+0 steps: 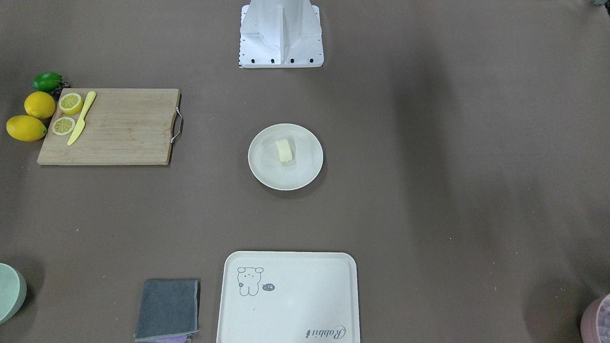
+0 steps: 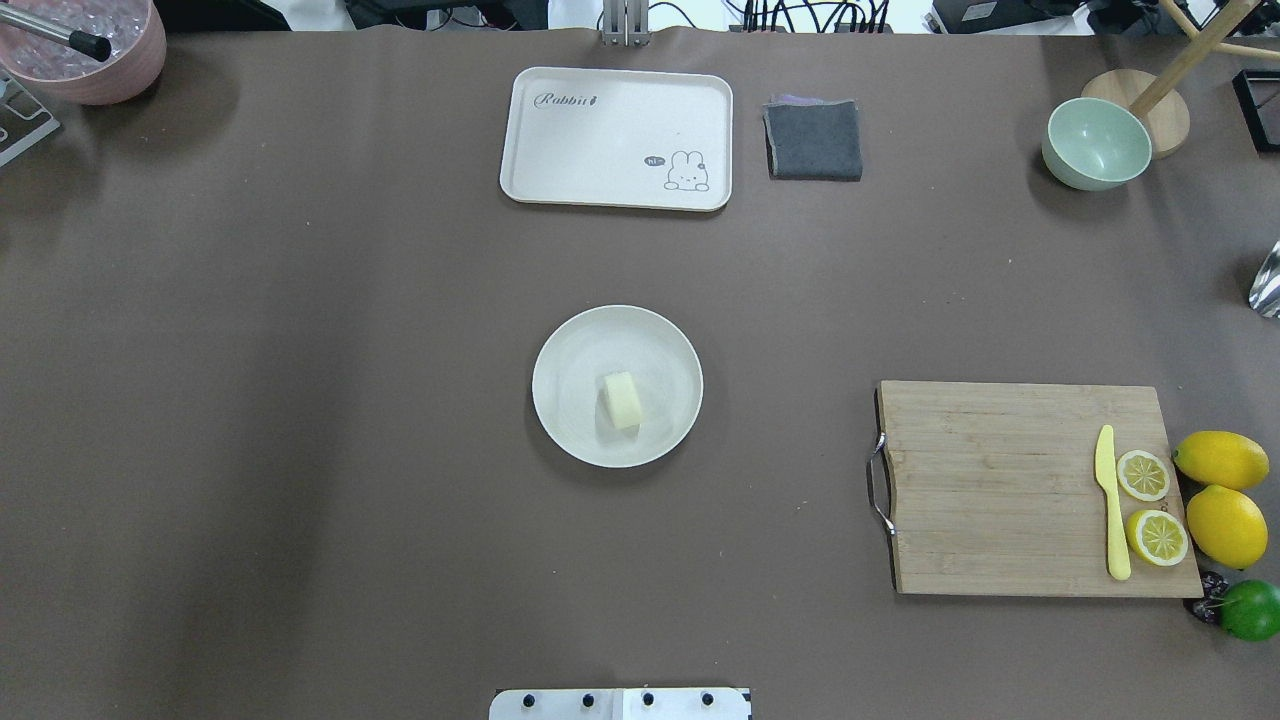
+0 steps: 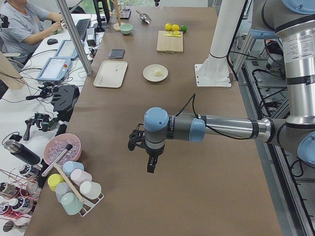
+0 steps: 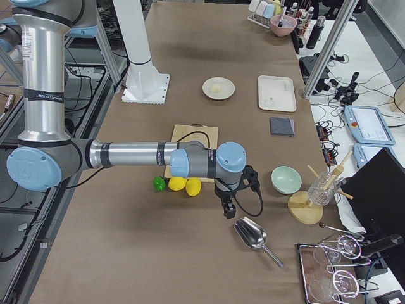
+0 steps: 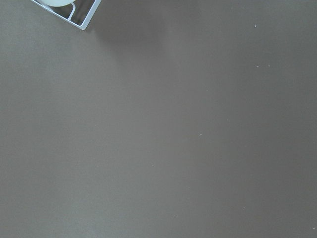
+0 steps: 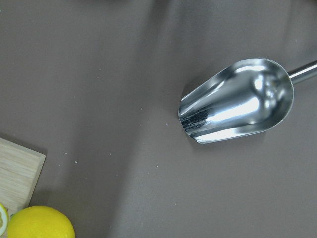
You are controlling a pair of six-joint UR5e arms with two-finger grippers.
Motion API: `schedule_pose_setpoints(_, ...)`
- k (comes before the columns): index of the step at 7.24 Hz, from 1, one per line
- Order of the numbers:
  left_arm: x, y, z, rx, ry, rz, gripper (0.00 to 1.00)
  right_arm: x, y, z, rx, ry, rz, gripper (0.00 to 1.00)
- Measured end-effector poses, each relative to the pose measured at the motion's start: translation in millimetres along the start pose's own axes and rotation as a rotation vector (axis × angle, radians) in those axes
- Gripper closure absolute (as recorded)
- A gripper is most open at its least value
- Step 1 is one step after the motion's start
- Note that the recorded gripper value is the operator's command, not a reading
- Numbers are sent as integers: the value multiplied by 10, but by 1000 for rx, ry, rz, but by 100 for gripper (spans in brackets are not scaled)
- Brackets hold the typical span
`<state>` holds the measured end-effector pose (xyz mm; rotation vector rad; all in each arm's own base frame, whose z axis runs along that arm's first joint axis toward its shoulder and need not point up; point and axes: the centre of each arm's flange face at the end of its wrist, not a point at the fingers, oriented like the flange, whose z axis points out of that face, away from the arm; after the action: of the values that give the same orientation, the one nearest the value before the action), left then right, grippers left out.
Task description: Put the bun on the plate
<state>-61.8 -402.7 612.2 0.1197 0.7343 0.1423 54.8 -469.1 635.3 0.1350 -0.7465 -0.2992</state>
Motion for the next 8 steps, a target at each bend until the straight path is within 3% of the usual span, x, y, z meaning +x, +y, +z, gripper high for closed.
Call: schedule_pose_setpoints(8,64,9,-77,18,0,22,3,16,16,8,-4,10,3,0)
